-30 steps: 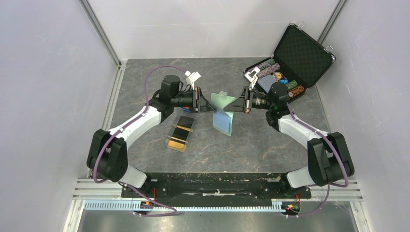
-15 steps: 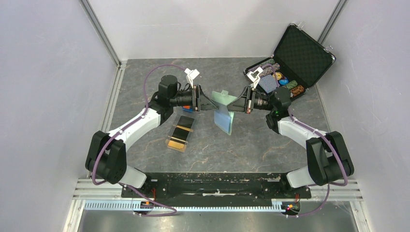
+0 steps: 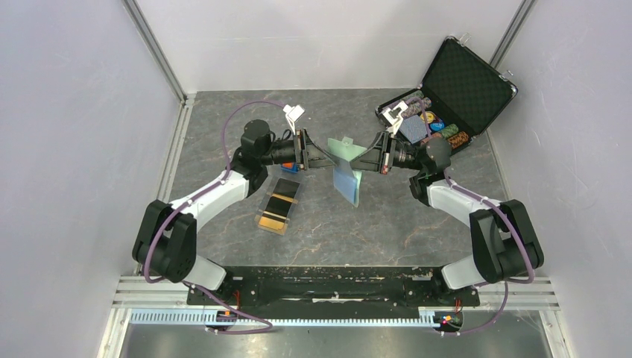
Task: Put the credit cards into the card holder
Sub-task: Open the card holder, then place the card holder at the center of the board.
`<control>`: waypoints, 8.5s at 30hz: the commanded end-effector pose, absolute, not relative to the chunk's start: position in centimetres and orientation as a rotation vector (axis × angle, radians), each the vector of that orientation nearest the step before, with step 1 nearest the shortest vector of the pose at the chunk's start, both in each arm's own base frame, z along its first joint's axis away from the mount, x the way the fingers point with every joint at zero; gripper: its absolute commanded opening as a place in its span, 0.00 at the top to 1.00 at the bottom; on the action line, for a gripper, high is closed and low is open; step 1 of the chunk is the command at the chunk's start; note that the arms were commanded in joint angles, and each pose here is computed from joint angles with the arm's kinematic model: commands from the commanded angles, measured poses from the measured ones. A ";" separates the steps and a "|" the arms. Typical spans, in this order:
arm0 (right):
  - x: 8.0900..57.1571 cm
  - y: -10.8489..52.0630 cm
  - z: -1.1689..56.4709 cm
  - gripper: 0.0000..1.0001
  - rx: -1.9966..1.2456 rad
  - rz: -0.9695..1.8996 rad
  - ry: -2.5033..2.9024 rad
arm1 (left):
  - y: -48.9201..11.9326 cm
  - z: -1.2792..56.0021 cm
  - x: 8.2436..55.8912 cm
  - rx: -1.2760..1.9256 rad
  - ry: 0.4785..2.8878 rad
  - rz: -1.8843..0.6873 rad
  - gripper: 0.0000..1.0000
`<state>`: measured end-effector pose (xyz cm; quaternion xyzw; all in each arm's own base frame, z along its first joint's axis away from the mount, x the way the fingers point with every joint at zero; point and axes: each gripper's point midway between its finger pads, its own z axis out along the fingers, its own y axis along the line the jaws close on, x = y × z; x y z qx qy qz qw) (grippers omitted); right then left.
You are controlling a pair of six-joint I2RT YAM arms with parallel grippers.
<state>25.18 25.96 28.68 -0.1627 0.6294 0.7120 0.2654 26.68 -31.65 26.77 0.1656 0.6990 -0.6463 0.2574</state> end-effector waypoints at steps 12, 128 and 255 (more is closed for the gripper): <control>23.9 25.8 30.5 1.00 -0.505 1.970 1.604 | -31.0 26.6 27.2 0.536 1.959 -1.519 0.29; 20.7 28.3 19.8 0.38 -1.161 1.491 1.986 | -30.3 22.7 19.3 0.887 2.291 -1.329 0.97; 36.9 30.4 10.8 0.17 -0.551 0.989 2.424 | -19.4 13.2 27.9 -0.129 2.628 -0.787 0.17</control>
